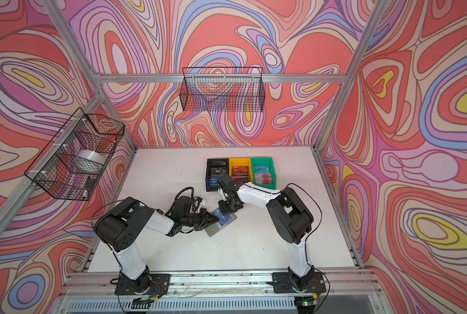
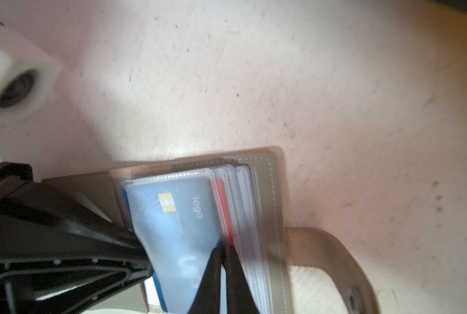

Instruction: Take the credit cards out of the card holder

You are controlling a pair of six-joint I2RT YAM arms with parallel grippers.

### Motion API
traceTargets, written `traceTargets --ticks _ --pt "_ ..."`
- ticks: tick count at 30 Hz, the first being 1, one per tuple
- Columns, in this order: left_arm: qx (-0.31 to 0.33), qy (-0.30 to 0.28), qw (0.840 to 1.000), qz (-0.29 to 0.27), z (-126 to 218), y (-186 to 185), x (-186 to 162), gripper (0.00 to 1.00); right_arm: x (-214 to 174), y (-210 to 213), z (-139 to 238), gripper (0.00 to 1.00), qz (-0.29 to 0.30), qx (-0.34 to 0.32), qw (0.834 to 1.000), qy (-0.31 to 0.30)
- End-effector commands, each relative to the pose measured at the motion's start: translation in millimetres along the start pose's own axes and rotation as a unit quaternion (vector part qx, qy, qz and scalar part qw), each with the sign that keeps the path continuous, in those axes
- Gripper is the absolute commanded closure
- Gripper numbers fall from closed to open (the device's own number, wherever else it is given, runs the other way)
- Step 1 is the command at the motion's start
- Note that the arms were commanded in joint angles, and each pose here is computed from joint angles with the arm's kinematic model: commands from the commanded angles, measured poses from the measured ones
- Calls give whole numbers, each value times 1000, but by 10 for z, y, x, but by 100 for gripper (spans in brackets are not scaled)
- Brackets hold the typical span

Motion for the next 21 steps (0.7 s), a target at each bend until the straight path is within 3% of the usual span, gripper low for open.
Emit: traceTargets --ticks 1,10,21 --pt "42 -15 999 16 -16 134 18 89 -170 -86 -180 90 -6 -19 999 41" --pt "58 -9 998 24 -13 198 -13 100 -164 -80 -185 90 -5 -18 999 41" --pt "69 11 997 14 58 222 -74 100 -159 -81 -239 89 -7 -15 999 49"
Point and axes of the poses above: each gripper's point midway between its finger pads, its own z axis back along the fingers, its own y axis along the line the jaws close on, x = y × z, the point moved 7 cm from there along z, back along the fingers, and after that the axes turned 3 degrees about z, right-handed, at the moved point
